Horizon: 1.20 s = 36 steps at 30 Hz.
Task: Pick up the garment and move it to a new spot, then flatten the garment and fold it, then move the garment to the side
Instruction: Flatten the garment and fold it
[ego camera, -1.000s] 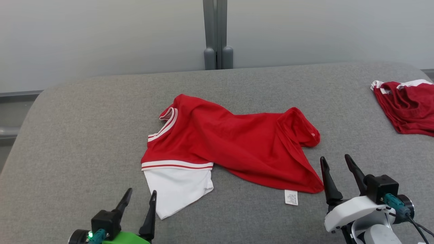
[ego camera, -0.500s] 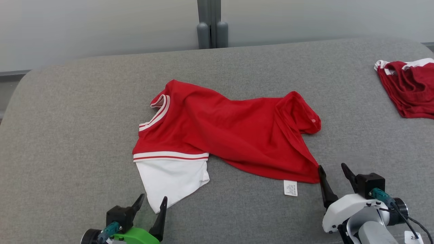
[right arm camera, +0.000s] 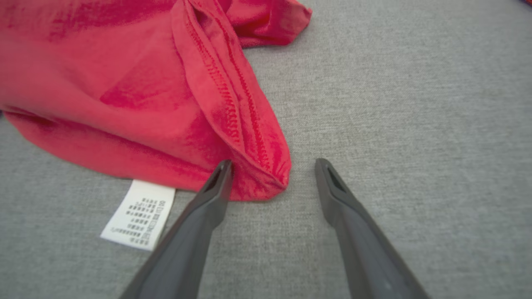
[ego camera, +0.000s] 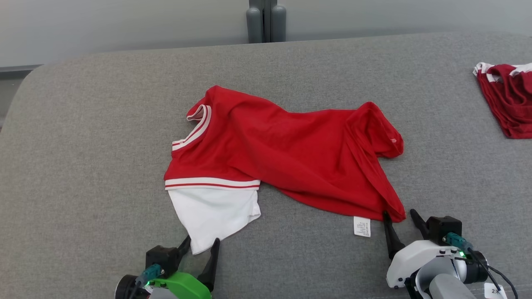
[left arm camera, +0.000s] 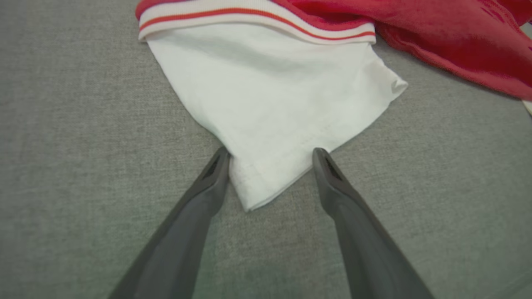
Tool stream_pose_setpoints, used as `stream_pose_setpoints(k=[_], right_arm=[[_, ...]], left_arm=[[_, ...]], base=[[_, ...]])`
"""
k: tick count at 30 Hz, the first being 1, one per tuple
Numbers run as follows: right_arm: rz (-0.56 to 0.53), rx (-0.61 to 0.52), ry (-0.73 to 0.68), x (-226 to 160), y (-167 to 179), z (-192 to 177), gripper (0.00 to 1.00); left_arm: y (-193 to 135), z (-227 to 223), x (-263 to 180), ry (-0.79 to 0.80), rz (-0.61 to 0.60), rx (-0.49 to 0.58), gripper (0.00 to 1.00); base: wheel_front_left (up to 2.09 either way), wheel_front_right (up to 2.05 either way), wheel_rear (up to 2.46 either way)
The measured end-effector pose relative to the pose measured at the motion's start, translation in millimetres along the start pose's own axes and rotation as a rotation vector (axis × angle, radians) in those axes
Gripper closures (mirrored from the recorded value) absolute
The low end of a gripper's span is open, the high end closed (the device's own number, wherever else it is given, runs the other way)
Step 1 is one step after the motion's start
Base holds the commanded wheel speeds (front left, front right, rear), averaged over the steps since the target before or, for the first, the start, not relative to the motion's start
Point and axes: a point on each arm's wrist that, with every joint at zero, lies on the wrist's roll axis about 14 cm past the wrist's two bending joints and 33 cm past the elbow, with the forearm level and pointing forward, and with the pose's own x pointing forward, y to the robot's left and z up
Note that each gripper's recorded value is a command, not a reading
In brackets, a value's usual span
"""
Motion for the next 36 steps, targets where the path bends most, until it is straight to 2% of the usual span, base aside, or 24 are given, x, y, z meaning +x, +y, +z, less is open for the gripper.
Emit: stream_pose_setpoints(k=[2,3,4,5,6,7,13,22,29,32,36], right_arm=[[0.005,0.009,0.012,0,2,-4,0.00],[0.009,0.017,0.016,1,4,-6,0.20],[0.009,0.028,0.017,1,5,-6,0.51],[0.010,0.035,0.019,1,6,-7,0.78],[0.012,0.044,0.020,2,7,-7,0.93],[0.012,0.050,0.019,3,7,-6,1.00],[0.039,0.070,-0.005,6,18,3,1.00],[0.083,0.057,-0.163,5,30,54,1.00],[0.153,-0.020,-0.345,27,43,137,1.00],[0.169,-0.031,-0.421,46,46,186,1.00],[0.172,-0.052,-0.507,72,46,252,1.00]], left_arm=[[-2,-1,2,0.004,-0.003,-0.016,0.00],[-3,-1,3,0.005,-0.002,-0.025,0.11],[-3,-1,4,0.006,0.000,-0.037,0.47],[-3,-1,5,0.007,-0.001,-0.043,0.78],[-4,-1,5,0.008,-0.002,-0.046,1.00],[-3,0,6,0.006,0.001,-0.055,1.00],[0,12,9,-0.026,0.003,-0.061,1.00],[4,83,10,-0.223,-0.029,0.005,1.00],[0,174,33,-0.375,-0.112,0.193,1.00],[-5,225,49,-0.425,-0.148,0.275,1.00],[-4,290,69,-0.477,-0.161,0.322,1.00]], base=[[0.00,0.00,0.00],[0.00,0.00,0.00],[0.00,0.00,0.00],[0.00,0.00,0.00],[0.00,0.00,0.00],[0.00,0.00,0.00],[0.00,0.00,0.00],[0.00,0.00,0.00],[0.00,0.00,0.00],[0.00,0.00,0.00],[0.00,0.00,0.00]])
